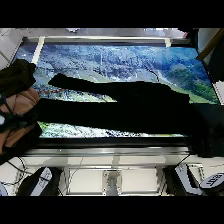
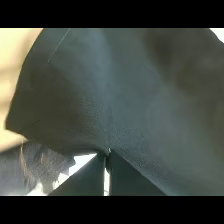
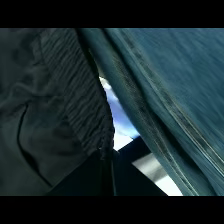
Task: Fold the clothes and pants, and hang the long-sleeved shirts on hangers.
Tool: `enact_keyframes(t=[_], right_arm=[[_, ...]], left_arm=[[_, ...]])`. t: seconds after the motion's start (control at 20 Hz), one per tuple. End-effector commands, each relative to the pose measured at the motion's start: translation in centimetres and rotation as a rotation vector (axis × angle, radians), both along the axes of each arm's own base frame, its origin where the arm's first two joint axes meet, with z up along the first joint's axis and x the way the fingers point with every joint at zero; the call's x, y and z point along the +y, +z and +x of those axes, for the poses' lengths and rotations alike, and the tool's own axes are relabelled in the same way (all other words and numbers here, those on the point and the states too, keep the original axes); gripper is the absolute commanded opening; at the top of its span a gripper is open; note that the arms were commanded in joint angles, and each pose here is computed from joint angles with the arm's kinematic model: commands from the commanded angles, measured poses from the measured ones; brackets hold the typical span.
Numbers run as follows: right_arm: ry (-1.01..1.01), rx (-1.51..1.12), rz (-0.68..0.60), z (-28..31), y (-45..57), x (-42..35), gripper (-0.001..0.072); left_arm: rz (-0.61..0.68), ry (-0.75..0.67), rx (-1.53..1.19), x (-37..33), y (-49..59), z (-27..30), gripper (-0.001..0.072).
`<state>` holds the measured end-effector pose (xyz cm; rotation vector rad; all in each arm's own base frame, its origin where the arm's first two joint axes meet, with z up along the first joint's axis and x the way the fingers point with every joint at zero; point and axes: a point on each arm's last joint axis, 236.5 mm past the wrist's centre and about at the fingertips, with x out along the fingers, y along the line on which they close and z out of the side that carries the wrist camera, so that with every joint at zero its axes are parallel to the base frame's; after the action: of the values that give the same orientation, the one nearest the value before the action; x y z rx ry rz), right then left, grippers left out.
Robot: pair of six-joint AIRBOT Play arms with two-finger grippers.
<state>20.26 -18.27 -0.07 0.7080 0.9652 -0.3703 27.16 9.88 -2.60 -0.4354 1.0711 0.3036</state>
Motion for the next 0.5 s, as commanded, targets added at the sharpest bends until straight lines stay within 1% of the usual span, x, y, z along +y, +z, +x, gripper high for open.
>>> enact_keyframes(t=[0.0, 0.05, 0.1, 0.15, 0.2, 0.25, 0.3, 0.4, 0.45], right_arm=[[0.012, 0.085, 0.007, -2.4, -1.6, 0.5, 0.0024], [0.018, 0.098, 0.018, -2.7, -1.9, 0.9, 0.0024], [0.029, 0.111, 0.031, -3.0, -2.0, 1.3, 0.0071], [0.034, 0.116, 0.039, -3.1, -1.8, 1.4, 0.0262], [0.031, 0.113, 0.043, -3.0, -1.1, 1.4, 0.0411], [0.009, 0.101, 0.039, -2.7, 0.0, 0.9, 0.0418], [-0.013, 0.076, 0.019, -2.1, 1.6, 0.1, 0.0418], [-0.050, -0.063, -0.019, 0.8, 6.8, -1.4, 0.0412], [-0.054, -0.183, -0.014, 3.0, 10.0, -1.3, 0.0410]], left_arm=[[-0.007, 0.035, 0.052, -1.4, -2.8, -4.0, 0.0003], [-0.014, 0.039, 0.062, -1.5, -3.3, -4.3, 0.0004], [-0.016, 0.039, 0.067, -1.5, -3.5, -4.3, 0.0005], [-0.018, 0.043, 0.057, -1.5, -3.4, -4.1, 0.0026], [-0.011, 0.043, 0.043, -1.3, -2.8, -3.7, 0.0218], [0.004, 0.043, 0.015, -0.9, -1.7, -3.0, 0.0499], [0.030, 0.044, -0.035, -0.2, 0.4, -1.7, 0.0720], [0.120, 0.058, -0.213, 2.0, 6.9, 2.1, 0.0720], [0.151, 0.079, -0.365, 2.9, 11.4, 4.9, 0.0720]])
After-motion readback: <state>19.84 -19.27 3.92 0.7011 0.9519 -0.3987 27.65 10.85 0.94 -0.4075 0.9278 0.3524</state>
